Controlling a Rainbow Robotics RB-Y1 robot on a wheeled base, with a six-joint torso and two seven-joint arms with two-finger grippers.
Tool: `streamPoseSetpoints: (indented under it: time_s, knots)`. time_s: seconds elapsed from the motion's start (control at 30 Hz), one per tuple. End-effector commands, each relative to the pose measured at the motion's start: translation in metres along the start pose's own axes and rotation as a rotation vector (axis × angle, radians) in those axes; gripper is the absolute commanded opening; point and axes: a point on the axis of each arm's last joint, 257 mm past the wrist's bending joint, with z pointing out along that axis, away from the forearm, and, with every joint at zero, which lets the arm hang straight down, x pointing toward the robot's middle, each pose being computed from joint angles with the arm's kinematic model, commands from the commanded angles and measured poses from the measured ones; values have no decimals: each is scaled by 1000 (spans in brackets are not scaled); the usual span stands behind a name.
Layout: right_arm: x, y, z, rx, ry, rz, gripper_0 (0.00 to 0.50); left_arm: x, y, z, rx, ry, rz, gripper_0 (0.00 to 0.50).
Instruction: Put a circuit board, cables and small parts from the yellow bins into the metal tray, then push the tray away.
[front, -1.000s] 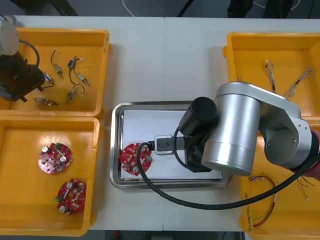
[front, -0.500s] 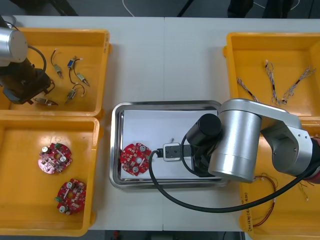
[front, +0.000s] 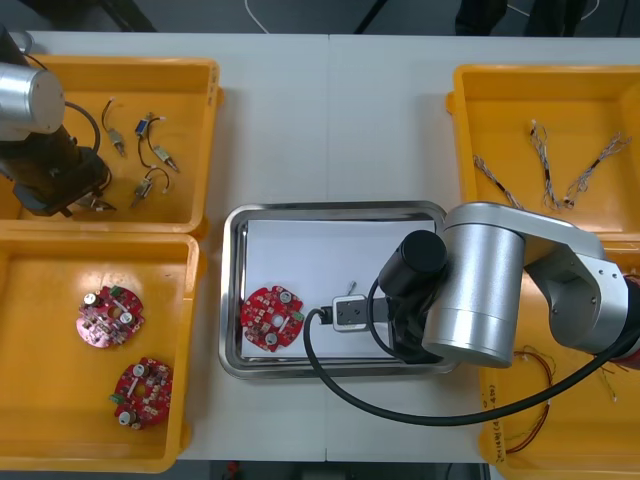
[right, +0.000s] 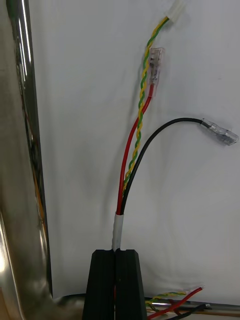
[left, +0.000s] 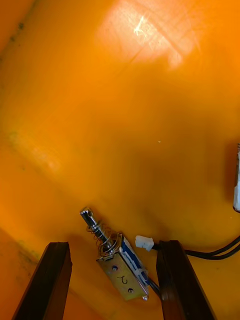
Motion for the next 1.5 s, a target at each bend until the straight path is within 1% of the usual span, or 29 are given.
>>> streamPoseSetpoints:
  time_s: [0.03, 0.07, 0.1, 0.13, 0.2, 0.23, 0.3, 0.33, 0.4, 0.47, 0.6, 0.7, 0.77, 0.83, 0.9, 0.97, 1.07, 1.23, 1.33, 1.4, 1.43, 1.5]
  knots:
    - [12, 12, 4, -27, 24, 40, 0, -1, -33, -16, 57, -14, 88, 458]
    - [11, 12, 4, -27, 22, 40, 0, -1, -33, -16, 57, -14, 88, 340]
    - [12, 13, 4, -28, 23, 41, 0, 0, -34, -16, 58, -12, 89, 188]
    - [12, 13, 4, -30, 24, 42, 0, 0, -34, -16, 58, -12, 89, 5]
    - [12, 12, 4, -28, 26, 43, 0, 1, -34, -16, 60, -9, 90, 1]
    - [13, 12, 4, -27, 28, 43, 58, 1, -35, -16, 61, -8, 89, 0]
    - [13, 12, 4, -25, 30, 42, 269, 2, -35, -16, 61, -8, 90, 0]
    - [13, 11, 4, -23, 30, 44, 410, 1, -35, -16, 62, -8, 88, 0]
    - [13, 11, 4, -23, 30, 44, 500, 1, -35, -16, 64, -6, 88, 0]
    - [13, 11, 3, -23, 30, 46, 500, 2, -36, -16, 66, -4, 88, 0]
    - [9, 9, -2, -14, 16, 47, 500, 3, -37, -16, 68, -1, 88, 0]
    - [6, 9, -7, -10, 11, 46, 500, 1, -37, -18, 71, -6, 85, 0]
    - [7, 10, -8, -10, 15, 50, 500, -3, -39, -21, 80, -16, 82, 0]
    - [10, 12, -10, -11, 28, 53, 500, -6, -41, -25, 92, -23, 74, 1]
    - [10, 13, -15, -11, 38, 55, 500, -12, -41, -33, 100, -30, 63, 2]
    - [10, 14, -18, -12, 44, 54, 500, -15, -41, -40, 100, -32, 57, 0]
    - [8, 15, -20, -10, 40, 54, 500, -19, -41, -50, 98, -37, 52, 0]
    - [2, 16, -21, -12, 28, 67, 500, -23, -42, -69, 100, -50, 51, 0]
    - [-1, 15, -22, -11, 23, 74, 500, -26, -44, -80, 104, -71, 58, 1]
    - [-4, 12, -25, -3, 13, 81, 500, -28, -47, -88, 114, -80, 63, 2]
    - [-4, 11, -26, -2, 11, 83, 500, -28, -47, -89, 113, -82, 64, 2]
    - [-7, 3, -33, 15, -3, 96, 500, -29, -49, -99, 126, -88, 66, 1]
